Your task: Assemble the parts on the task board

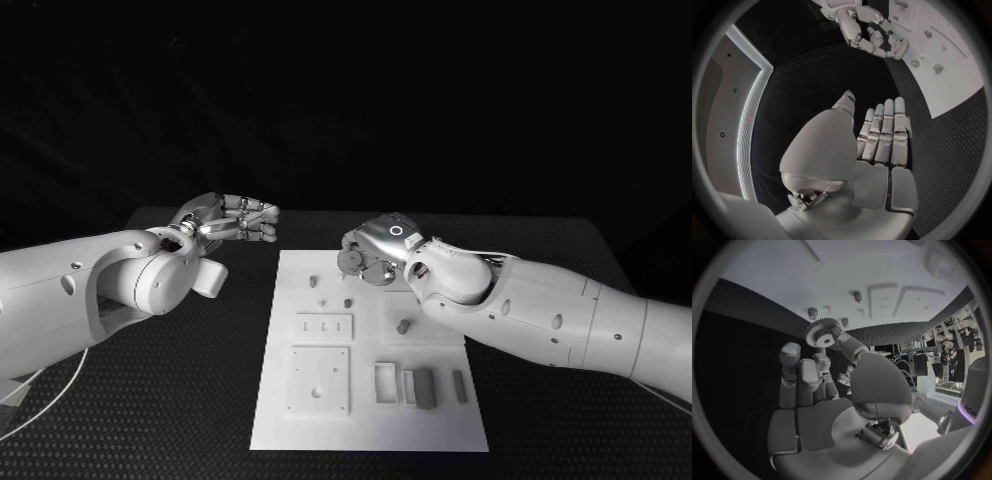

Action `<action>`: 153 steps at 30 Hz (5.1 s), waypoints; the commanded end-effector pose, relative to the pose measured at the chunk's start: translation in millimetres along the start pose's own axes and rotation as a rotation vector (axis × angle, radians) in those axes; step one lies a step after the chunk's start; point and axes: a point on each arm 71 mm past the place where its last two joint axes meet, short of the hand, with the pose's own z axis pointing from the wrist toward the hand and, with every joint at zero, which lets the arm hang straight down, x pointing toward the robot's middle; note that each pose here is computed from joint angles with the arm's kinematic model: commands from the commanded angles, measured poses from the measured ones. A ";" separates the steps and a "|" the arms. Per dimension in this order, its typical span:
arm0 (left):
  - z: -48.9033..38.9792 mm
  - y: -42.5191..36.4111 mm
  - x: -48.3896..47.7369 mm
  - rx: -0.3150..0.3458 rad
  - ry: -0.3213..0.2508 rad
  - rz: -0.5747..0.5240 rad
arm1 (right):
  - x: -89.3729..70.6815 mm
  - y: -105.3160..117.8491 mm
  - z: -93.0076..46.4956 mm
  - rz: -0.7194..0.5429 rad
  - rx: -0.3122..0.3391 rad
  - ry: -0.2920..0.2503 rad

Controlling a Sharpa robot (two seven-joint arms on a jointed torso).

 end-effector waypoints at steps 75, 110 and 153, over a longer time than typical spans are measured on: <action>2.7 -3.7 11.2 0.017 0.035 -0.004 | 42.6 12.7 24.1 -0.052 0.016 0.116; 3.2 -3.3 9.1 0.018 0.029 -0.003 | 45.4 6.9 16.9 -0.002 0.026 0.133; 4.5 -3.0 8.4 0.017 0.026 0.001 | 43.5 8.8 11.5 0.078 0.033 0.118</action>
